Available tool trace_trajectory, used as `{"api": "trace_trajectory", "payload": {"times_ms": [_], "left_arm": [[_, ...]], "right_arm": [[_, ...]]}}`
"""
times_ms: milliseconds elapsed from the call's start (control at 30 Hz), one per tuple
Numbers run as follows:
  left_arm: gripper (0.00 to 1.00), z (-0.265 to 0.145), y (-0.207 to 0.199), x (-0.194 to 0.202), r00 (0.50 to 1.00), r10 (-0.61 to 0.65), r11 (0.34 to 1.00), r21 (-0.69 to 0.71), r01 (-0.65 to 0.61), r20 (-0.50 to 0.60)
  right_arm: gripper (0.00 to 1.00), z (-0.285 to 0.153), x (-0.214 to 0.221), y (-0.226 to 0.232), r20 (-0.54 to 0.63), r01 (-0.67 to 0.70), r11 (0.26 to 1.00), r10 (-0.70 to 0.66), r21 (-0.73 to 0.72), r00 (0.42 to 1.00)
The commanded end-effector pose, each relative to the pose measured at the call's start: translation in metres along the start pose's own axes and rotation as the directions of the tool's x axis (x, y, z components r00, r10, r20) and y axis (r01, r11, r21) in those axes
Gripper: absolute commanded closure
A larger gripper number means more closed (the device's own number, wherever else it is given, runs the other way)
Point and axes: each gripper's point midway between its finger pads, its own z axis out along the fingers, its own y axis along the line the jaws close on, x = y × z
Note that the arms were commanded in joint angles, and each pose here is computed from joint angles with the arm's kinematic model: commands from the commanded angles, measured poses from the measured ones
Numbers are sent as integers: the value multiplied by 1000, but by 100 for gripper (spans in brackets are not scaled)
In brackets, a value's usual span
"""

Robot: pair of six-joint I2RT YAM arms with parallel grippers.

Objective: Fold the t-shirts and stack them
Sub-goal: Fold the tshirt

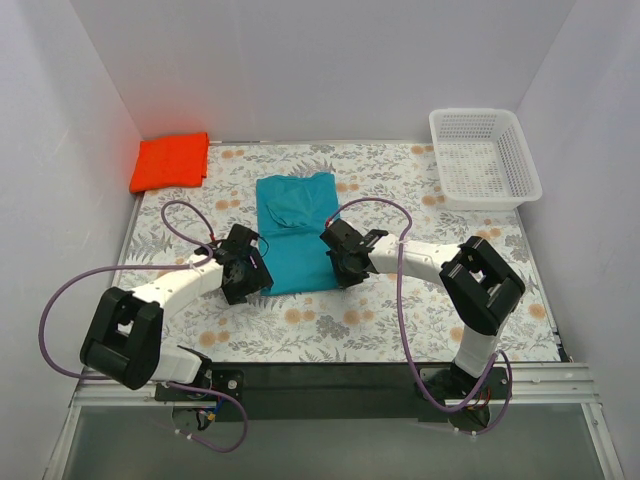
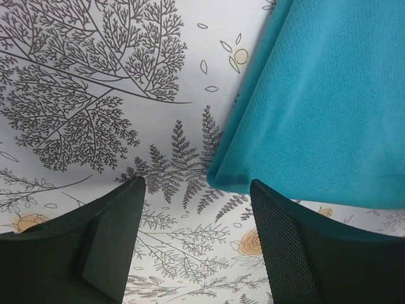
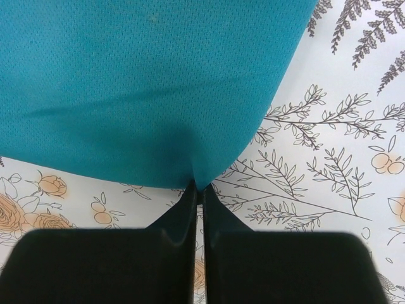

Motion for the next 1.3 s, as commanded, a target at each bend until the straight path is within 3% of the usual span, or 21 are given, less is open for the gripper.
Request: {"api": "trace_trajectory", "payload": {"times_ms": [0, 133, 267, 433, 600, 833, 967, 1100, 1133, 1267], "left_arm": [[34, -5, -13, -8, 1000, 4, 999, 32, -5, 24], [34, -3, -17, -9, 1000, 13, 999, 28, -14, 20], [41, -1, -18, -8, 1000, 19, 1000, 17, -19, 12], [66, 2, -16, -8, 1000, 24, 1000, -8, -24, 15], [67, 8, -17, -6, 1000, 27, 999, -21, -27, 7], [57, 12, -16, -3, 999, 49, 998, -51, -49, -14], [58, 13, -12, 4, 997, 60, 995, -72, -63, -39], [67, 18, -2, 16, 995, 65, 992, -104, -73, -77], [79, 19, -1, 20, 994, 63, 992, -105, -72, -92], [95, 24, 3, 29, 989, 70, 989, -122, -86, -126]], "right_arm": [[99, 21, 54, -20, -176, 40, 996, -25, 80, 984], [99, 22, 53, -17, -176, 47, 996, -33, 75, 984], [99, 23, 53, -16, -180, 52, 996, -39, 70, 983], [99, 26, 58, -17, -194, 57, 996, -43, 68, 980], [99, 26, 59, -16, -197, 65, 996, -51, 65, 979], [99, 24, 60, -15, -196, 65, 996, -52, 59, 979], [99, 24, 60, -15, -196, 66, 996, -54, 55, 979], [99, 22, 58, -14, -191, 68, 996, -57, 53, 980], [99, 22, 58, -14, -189, 66, 996, -55, 53, 980], [99, 21, 55, -12, -177, 70, 996, -61, 48, 982]]}}
